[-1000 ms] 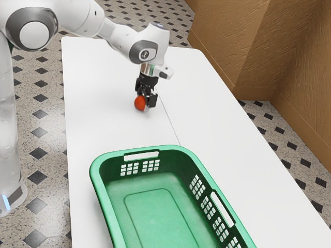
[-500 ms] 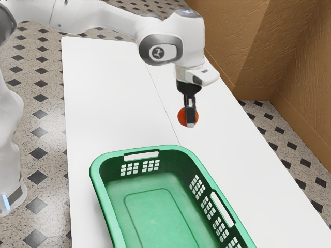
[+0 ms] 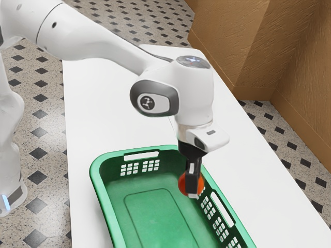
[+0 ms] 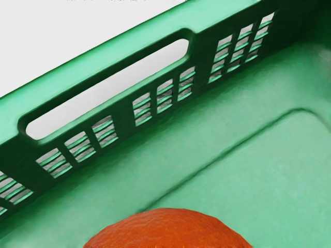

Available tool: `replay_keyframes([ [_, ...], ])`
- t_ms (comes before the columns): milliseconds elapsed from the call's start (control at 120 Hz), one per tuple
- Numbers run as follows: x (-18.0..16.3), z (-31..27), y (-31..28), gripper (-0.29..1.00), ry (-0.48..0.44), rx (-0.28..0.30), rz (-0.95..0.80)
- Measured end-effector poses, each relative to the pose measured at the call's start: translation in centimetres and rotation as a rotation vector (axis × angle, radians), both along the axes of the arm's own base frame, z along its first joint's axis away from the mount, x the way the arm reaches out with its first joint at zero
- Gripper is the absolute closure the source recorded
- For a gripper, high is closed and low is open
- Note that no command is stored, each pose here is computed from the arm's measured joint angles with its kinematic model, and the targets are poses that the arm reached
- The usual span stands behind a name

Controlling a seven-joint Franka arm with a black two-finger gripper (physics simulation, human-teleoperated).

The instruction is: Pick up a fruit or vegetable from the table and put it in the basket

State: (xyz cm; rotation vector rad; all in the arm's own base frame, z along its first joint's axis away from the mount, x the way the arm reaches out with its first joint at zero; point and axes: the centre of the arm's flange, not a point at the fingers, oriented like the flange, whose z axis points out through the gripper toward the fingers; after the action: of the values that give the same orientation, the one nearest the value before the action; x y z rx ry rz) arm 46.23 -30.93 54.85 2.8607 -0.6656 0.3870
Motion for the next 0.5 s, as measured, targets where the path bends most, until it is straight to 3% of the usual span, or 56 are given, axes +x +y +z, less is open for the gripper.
replay_keyframes([
  [183, -0.4, 0.5, -0.4, 0.06, 0.006, -0.033, 0.056],
  [300, 2.1, 0.4, 3.5, 0.03, 0.013, -0.042, 0.173],
  [383, 5.6, 3.8, 11.2, 0.02, -0.024, -0.108, 0.399],
  [500, 9.3, 13.5, 21.8, 0.01, -0.051, -0.223, 0.839],
])
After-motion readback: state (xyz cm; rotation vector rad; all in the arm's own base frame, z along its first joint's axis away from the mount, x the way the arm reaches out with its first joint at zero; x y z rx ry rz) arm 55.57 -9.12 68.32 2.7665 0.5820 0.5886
